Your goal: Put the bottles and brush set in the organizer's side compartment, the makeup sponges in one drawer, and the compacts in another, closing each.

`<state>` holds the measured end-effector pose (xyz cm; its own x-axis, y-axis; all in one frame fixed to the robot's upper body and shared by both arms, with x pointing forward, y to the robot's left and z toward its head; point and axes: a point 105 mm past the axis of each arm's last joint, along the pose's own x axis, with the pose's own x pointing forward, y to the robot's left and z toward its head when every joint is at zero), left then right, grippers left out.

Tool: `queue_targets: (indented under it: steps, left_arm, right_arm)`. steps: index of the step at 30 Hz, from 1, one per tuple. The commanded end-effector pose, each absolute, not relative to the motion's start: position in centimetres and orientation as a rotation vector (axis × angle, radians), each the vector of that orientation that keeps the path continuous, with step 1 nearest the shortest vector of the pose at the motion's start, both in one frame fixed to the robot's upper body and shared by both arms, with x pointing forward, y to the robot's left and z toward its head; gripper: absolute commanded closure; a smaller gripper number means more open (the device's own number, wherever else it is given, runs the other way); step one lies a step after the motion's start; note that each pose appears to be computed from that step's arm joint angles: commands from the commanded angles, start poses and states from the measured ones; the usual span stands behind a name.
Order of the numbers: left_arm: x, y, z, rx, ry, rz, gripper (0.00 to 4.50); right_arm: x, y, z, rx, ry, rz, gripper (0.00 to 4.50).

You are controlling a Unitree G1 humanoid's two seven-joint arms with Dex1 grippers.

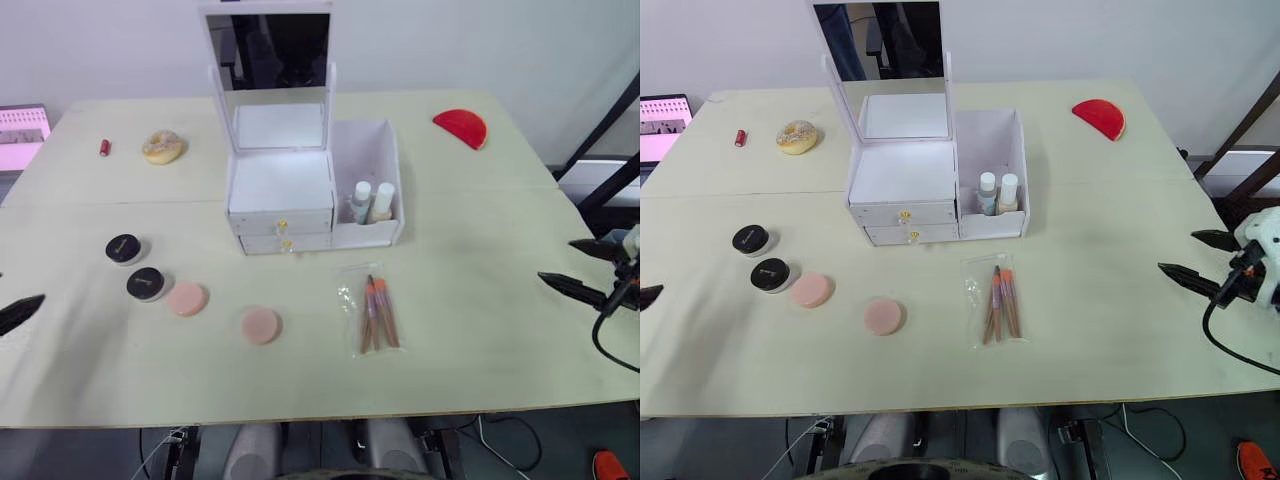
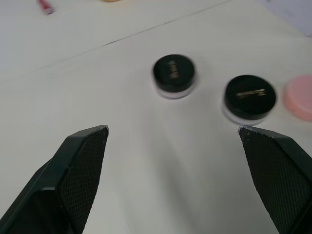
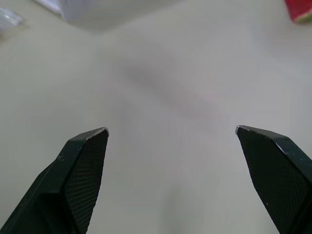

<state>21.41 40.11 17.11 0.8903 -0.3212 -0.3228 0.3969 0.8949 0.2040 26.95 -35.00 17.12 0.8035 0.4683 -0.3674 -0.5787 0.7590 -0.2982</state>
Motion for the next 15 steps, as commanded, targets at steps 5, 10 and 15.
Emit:
queue_targets:
  steps: [5,10,15]
  left_arm:
    - [24.6,27.5,18.8,0.349,0.183,-0.797,0.00]
    - [23.8,17.1,18.4,0.326,0.138,-1.105,0.00]
    - [23.4,11.7,16.8,0.308,0.196,-1.256,0.00]
  right_arm:
    - [26.8,-26.6,20.5,-0.447,0.170,0.846,0.01]
    - [25.7,-21.4,20.2,-0.432,0.164,1.011,0.01]
    - [25.7,-20.4,19.9,-0.434,0.166,1.026,0.01]
